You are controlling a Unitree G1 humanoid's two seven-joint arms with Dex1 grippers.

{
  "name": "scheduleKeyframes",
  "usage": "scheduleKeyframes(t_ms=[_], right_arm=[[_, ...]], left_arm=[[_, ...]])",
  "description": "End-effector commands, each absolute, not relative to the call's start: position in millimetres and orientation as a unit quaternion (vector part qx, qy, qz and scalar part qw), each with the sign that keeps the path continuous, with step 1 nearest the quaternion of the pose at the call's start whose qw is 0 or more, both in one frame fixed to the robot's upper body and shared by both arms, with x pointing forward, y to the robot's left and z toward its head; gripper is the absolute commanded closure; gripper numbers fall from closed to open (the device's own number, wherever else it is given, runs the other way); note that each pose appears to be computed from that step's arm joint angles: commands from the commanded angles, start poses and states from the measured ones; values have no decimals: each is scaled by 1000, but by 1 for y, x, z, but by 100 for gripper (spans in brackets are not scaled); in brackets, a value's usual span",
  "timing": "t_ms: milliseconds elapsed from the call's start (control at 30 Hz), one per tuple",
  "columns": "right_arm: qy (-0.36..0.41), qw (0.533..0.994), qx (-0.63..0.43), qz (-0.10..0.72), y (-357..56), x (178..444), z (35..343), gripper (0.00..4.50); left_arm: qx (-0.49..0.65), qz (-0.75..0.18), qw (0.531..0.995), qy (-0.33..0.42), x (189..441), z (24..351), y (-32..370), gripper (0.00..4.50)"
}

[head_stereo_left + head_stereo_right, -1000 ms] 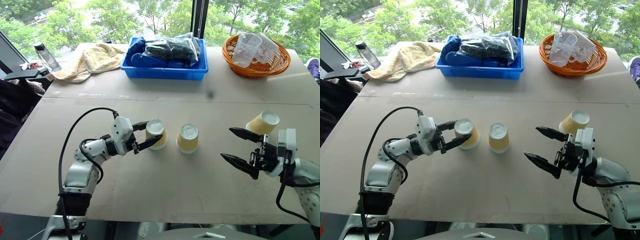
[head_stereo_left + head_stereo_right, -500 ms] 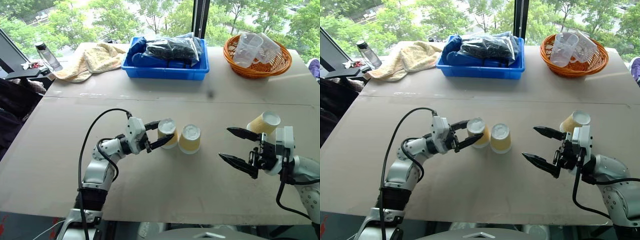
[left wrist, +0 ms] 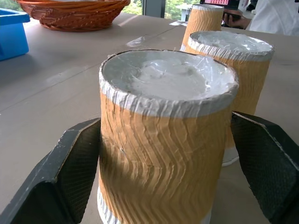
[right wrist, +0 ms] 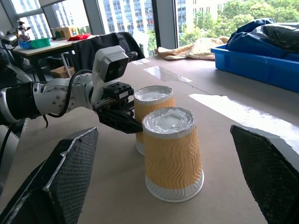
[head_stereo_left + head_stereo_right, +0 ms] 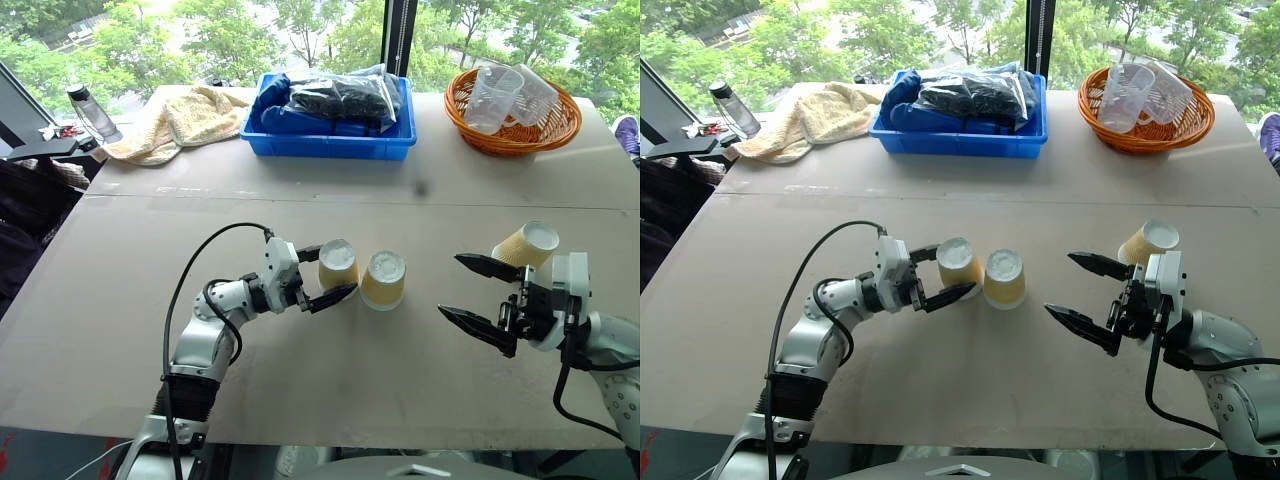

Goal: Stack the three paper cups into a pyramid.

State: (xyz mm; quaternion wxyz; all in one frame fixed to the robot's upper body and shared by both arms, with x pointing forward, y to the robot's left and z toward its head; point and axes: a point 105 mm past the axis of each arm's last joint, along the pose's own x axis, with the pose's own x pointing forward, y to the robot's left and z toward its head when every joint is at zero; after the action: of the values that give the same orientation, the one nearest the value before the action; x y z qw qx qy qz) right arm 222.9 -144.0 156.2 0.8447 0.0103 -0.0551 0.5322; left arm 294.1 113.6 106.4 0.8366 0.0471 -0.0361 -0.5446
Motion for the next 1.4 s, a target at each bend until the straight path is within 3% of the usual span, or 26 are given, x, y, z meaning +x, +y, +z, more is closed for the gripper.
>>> scheduleKeyframes(t_ms=[33,233,433,600,733,1067,1400], right_arm=[[-76,858,2,508,-157,221,165,0],[-103,891,-10,441,-191,233,184,0],[-101,951,-17,293,-228,261,173,0],[-94,975,-45,197,-251,283,168,0],[-86,986,-63,128,-276,295,165,0],[-29,989,-21,141,-273,295,137,0],[-43,986,-3,161,-262,302,137,0]], left_arm=[[56,-548,830,-86,284,146,124,3],[77,-580,809,-60,252,177,131,3],[95,-579,807,-70,250,225,141,3],[103,-612,783,-46,243,249,139,3],[123,-597,792,-47,252,262,141,3],[113,-629,768,-37,244,258,133,3],[117,-627,769,-45,245,258,133,3]])
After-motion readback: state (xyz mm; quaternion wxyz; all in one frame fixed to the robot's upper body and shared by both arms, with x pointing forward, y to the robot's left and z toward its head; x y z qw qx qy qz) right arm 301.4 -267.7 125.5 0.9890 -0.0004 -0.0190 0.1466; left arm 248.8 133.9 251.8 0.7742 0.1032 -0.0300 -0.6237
